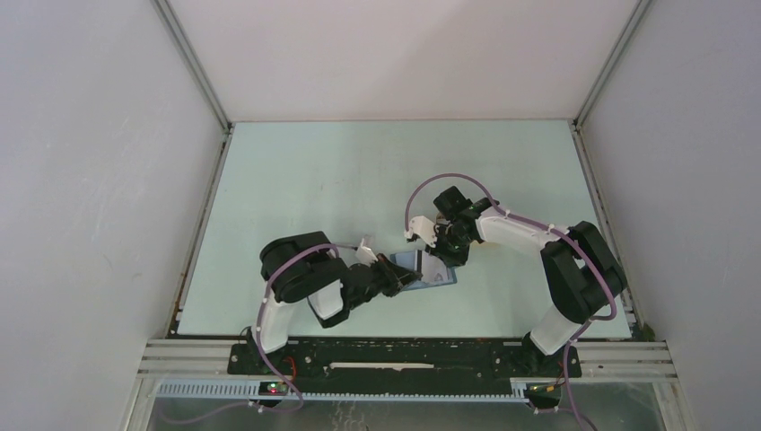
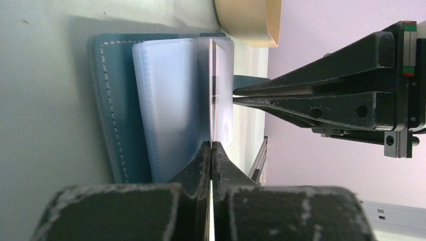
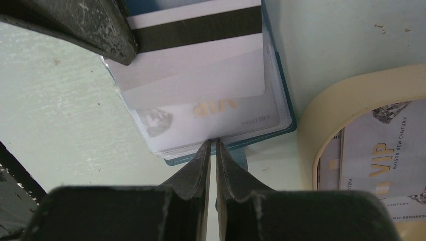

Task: Put the credit cards into the card holder
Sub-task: Insert the credit card into the card holder.

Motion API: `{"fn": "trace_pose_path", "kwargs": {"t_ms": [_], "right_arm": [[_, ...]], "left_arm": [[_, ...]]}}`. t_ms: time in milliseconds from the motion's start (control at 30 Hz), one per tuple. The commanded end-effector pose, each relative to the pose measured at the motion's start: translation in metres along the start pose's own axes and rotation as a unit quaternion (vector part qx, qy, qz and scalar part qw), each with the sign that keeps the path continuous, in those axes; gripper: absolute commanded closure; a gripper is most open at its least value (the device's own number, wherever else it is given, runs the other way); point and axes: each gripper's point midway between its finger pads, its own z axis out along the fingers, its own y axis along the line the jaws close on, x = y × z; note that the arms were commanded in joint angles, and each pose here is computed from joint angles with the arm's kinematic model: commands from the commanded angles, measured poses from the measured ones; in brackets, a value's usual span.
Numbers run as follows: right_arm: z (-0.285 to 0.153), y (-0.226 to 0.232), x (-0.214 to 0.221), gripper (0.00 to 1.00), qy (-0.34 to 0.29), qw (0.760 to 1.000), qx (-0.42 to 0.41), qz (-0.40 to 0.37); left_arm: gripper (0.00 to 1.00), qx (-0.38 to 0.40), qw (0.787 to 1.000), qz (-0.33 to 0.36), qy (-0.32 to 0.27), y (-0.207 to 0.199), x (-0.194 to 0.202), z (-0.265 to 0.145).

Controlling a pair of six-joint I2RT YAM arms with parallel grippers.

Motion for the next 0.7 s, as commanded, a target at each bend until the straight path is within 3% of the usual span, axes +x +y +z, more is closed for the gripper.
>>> {"fn": "trace_pose_path", "kwargs": {"t_ms": [0,267,500,667], "right_arm": [[-0.001,0.008,-0.01,0.84,-0.006,1.0,-0.019,0.001],[-0.009,0.007,-0.02,0.82,-0.031,0.999,-0.025,0.022],[-0.032,0.001,-0.038,0.8,-0.1,0.993,-0.021,0.055],[-0.048,0.005,-0.06,0.8,-0.172,0.977,-0.064,0.109]], "left_arm": [[1.0,0.005,1.0,-0.002,0.002,-0.004,0.01,0.009],[0.95,0.005,1.0,-0.002,0.006,-0.004,0.013,0.008],[0.76,0.01,1.0,0.0,0.01,-0.007,0.014,0.008],[0.65,0.01,1.0,0.007,0.007,-0.007,0.012,0.005]]}}
